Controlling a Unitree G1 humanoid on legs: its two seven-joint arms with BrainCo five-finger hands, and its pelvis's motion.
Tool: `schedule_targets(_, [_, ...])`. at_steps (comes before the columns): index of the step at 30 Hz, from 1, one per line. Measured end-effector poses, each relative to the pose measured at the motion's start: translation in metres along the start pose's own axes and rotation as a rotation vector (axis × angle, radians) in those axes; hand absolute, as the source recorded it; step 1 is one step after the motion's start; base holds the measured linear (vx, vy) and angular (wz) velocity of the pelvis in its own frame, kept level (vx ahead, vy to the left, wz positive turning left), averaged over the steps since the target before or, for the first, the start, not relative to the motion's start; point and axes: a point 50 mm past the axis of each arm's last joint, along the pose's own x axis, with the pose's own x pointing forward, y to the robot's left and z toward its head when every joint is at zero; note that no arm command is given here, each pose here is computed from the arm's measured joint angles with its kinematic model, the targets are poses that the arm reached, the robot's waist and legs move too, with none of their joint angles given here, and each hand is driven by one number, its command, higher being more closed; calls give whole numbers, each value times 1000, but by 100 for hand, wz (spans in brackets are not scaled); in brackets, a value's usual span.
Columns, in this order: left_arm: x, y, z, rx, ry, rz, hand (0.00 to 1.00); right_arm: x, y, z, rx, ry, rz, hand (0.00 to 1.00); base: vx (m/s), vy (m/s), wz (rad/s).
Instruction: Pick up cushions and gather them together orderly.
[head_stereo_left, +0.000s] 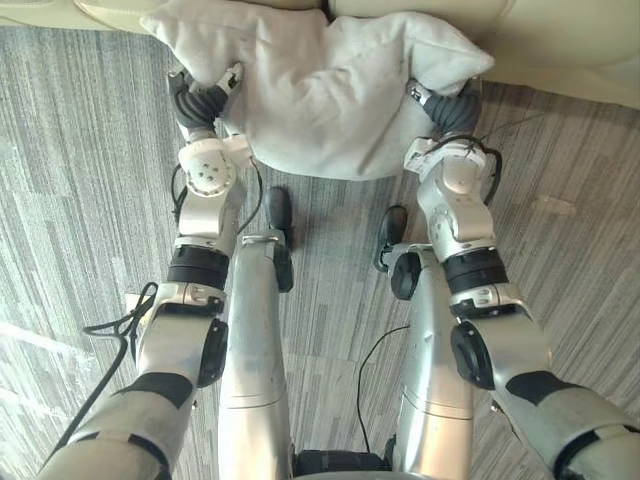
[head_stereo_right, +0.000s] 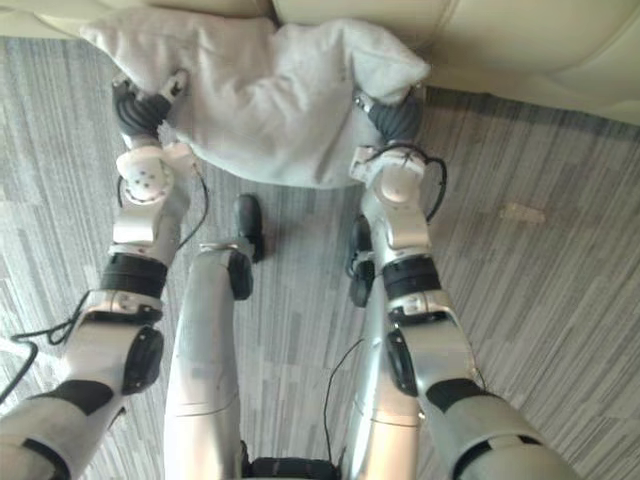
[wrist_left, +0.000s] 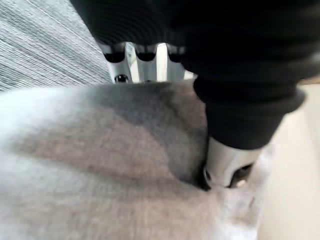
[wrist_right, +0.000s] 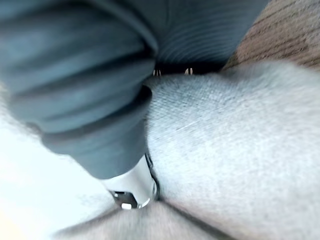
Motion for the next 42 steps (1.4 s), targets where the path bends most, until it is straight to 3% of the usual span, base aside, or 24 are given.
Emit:
schedule_targets(6, [-51,0,-39,-18,64,-65,100,-49,-24,-40,13,78,-31,100,5,-31,2])
schedule_targets(13, [-142,32,-99,-48,302,-51,100,-134,-53,-85,-1,246,-18,100,123,-62,0])
schedule_targets(19, [-200,60,-109,-77,409,-37,100,-188,-68,-90,3,326,36,100,223,-4,-6])
schedule_targets(29, [-244,84,-112,-81,520,-52,100,-235,-81,-100,-7,455,66,100,115,103,-24])
schedule_targets(42, [-246,82,-112,-79,527,-70,100,-247,-85,-111,-33,514,31,100,147,-35,3])
